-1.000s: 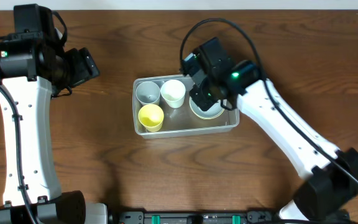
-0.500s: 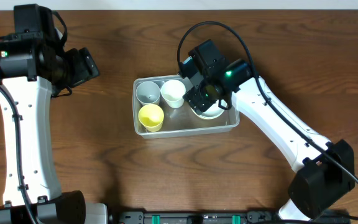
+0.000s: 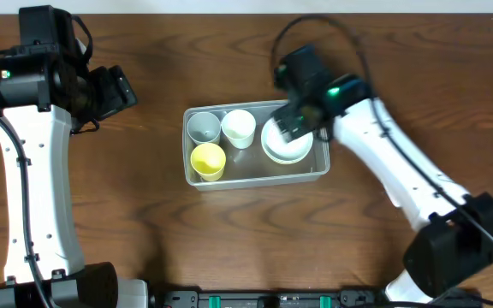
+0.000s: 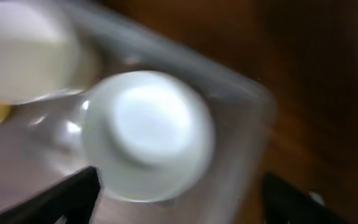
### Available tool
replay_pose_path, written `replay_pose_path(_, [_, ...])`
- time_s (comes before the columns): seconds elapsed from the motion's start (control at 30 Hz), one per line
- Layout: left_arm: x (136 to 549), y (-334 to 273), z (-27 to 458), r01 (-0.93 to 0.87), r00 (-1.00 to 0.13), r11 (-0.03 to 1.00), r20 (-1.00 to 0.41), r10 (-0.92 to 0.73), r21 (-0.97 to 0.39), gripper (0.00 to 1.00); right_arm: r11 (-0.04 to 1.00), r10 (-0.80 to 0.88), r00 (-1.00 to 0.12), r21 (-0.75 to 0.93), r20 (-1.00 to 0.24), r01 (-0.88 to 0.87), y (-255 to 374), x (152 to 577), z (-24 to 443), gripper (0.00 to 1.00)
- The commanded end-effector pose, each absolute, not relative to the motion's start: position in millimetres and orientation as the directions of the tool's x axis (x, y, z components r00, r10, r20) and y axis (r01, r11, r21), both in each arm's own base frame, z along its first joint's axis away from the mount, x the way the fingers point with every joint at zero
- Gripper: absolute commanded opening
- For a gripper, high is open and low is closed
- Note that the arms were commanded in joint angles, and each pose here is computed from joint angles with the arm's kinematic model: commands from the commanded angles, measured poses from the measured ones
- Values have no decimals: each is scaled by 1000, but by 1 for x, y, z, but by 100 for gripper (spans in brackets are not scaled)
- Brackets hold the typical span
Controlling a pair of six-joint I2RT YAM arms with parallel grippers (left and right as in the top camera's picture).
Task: Pack container
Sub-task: 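Lower the white bowl onto the stacked bowls in the container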
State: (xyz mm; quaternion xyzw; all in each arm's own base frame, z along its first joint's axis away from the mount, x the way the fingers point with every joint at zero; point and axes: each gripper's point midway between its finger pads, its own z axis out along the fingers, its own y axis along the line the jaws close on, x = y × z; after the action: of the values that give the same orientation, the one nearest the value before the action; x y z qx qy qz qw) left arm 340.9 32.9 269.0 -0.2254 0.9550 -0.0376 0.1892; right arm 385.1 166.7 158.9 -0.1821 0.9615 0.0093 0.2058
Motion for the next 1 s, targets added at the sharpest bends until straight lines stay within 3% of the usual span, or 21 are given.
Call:
replay_pose_path(0.0, [338, 33, 269, -414, -829, 897, -341, -443, -157, 89, 997, -78, -828, -29, -556, -74, 91, 404, 227, 95])
replay_pose_path(0.1, [338, 33, 269, -414, -829, 897, -341, -443, -157, 89, 999, 41, -829, 24, -557, 33, 39, 401, 239, 99])
replay_pose_path(0.23, [338, 33, 269, -415, -829, 896, -341, -443, -157, 89, 995, 93, -894, 63, -439, 72, 2, 378, 219, 97])
replay_pose_path(0.5, [338, 33, 269, -415, -829, 896, -341, -444, -157, 89, 995, -85, -976, 30, -200, -93, 8, 334, 137, 99])
replay_pose_path(0.7, [334, 33, 267, -418, -834, 896, -327, -444, -152, 89, 994, -96, -976, 26, -198, -103, 9, 326, 75, 99])
replay_pose_path(0.97, [333, 33, 267, -419, -836, 895, -321, -445, -150, 89, 983, -143, -964, 77, -225, -164, 21, 316, 34, 99])
